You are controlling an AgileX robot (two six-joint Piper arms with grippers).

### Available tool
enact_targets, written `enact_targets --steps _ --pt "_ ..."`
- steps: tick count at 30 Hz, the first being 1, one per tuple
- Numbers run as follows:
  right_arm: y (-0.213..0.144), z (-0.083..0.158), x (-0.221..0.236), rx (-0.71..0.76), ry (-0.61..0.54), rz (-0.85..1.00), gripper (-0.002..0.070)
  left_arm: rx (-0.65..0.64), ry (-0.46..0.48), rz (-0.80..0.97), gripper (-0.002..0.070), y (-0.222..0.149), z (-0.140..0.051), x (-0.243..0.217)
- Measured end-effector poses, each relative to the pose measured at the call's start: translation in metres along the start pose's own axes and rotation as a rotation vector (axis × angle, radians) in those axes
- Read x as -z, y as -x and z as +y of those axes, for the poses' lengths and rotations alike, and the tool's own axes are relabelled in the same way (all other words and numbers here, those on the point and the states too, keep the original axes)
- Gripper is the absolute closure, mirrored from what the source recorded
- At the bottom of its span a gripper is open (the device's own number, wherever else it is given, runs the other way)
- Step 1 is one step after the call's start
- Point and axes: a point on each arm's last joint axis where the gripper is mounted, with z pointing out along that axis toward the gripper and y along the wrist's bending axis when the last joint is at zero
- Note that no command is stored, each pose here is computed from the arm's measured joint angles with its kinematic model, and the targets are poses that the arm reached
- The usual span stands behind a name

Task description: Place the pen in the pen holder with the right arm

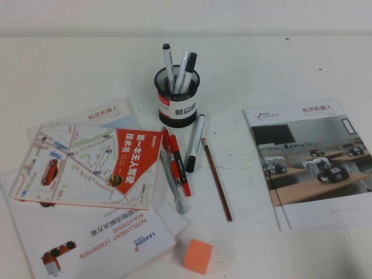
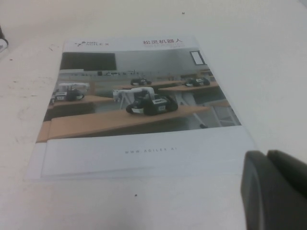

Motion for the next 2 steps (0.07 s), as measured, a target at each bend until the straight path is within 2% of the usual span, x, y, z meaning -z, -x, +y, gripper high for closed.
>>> enact_targets --steps 2 --pt "0.0000 0.0000 0.0000 0.000 0.000 0.000 0.0695 0.000 0.000 0.000 0.0678 0.0000 0.0000 0.0000"
